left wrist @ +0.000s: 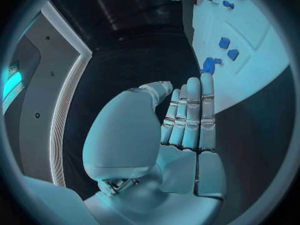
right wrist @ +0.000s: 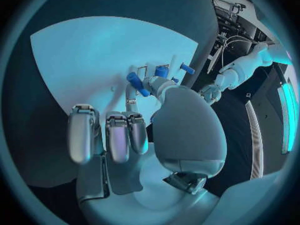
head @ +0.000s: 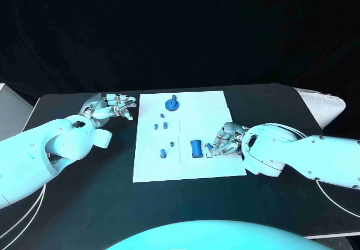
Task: Assemble the parts on the task board
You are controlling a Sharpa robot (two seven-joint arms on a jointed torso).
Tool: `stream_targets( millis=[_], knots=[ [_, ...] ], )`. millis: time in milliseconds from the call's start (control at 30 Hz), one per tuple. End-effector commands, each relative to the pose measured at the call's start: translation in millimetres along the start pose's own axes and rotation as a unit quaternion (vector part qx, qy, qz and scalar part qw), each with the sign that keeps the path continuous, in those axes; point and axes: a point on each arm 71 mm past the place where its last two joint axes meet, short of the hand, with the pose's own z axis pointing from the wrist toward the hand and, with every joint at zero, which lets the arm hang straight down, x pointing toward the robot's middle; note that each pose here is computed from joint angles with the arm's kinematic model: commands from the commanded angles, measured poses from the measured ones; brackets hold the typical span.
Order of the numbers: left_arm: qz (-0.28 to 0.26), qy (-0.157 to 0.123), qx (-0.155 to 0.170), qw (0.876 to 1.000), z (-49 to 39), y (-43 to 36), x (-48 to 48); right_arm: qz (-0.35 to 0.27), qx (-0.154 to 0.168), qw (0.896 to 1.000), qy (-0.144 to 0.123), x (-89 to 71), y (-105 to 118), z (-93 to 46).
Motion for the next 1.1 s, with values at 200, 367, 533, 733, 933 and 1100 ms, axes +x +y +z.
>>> stream_targets(
  millis=[200, 367, 533, 733, 933, 1100],
  knots=[
    [-0.003, 0.011, 0.001, 1.000, -0.1, -0.7, 2.6, -0.008, 0.004, 1.000, 0.009, 2.6, 0.9, 4.5],
    [-0.003, 0.013, 0.000, 1.000, -0.2, -0.5, 2.8, -0.012, 0.005, 1.000, 0.013, 3.9, 1.6, 5.4],
    [-0.003, 0.013, -0.001, 1.000, -0.3, -0.4, 2.5, -0.016, 0.007, 1.000, 0.016, 4.4, 1.5, 5.9],
    [-0.003, 0.014, -0.002, 1.000, -0.5, -0.3, 2.4, -0.019, 0.009, 1.000, 0.020, 5.2, 1.4, 6.0],
    [-0.003, 0.014, -0.003, 1.000, -0.6, -0.3, 2.2, -0.017, 0.008, 1.000, 0.017, 5.2, 2.3, 5.9],
    [-0.002, 0.014, -0.003, 1.000, -0.8, -0.3, 2.0, -0.015, 0.005, 1.000, 0.016, 5.5, 3.7, 5.7]
  ],
)
